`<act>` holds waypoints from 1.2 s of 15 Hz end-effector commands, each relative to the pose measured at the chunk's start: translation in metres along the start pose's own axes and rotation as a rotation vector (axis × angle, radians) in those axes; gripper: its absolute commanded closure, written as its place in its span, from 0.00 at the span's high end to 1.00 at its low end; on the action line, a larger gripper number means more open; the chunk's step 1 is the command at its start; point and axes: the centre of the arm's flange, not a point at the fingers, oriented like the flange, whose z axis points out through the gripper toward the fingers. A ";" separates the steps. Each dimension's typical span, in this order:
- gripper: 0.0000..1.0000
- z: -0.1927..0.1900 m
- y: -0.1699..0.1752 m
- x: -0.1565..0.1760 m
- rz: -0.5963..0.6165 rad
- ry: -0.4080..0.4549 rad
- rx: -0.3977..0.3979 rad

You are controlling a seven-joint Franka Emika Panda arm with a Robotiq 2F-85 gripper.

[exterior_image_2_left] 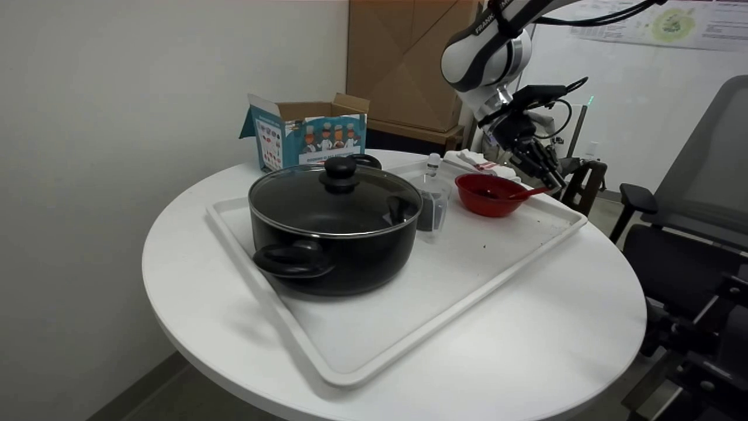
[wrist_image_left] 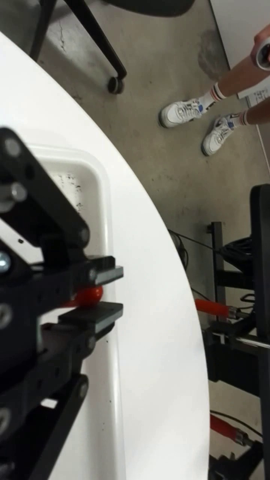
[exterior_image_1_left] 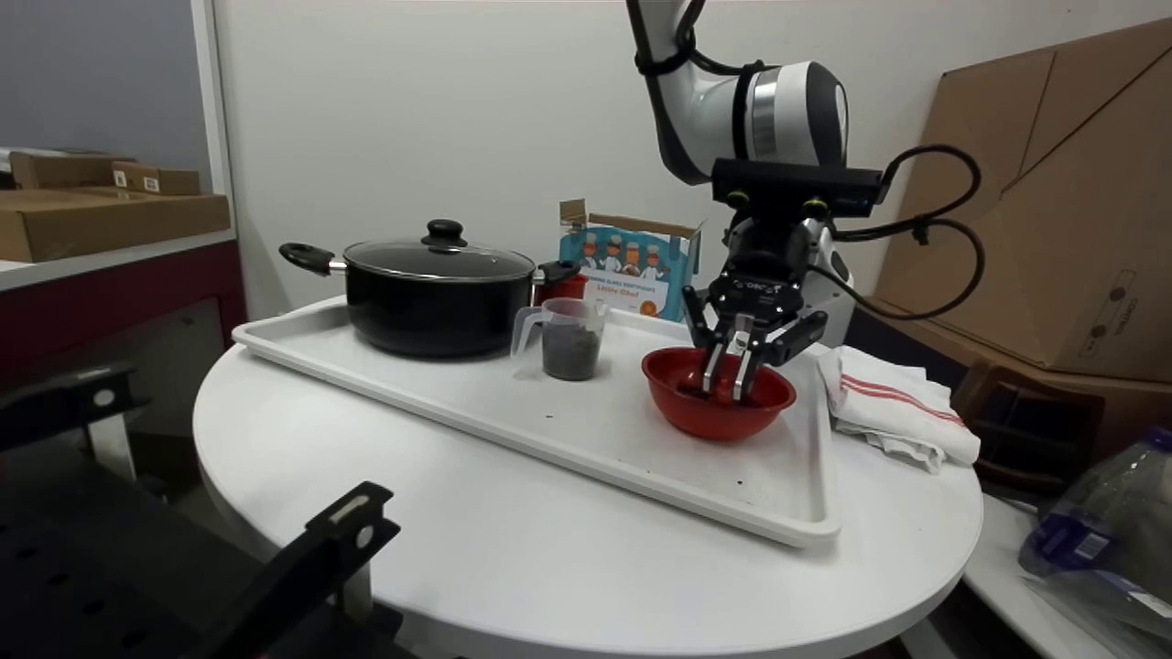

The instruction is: Use the spoon to scoop some things from the bowl and put in the jug

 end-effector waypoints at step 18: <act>0.05 -0.015 -0.064 -0.046 -0.132 0.201 -0.092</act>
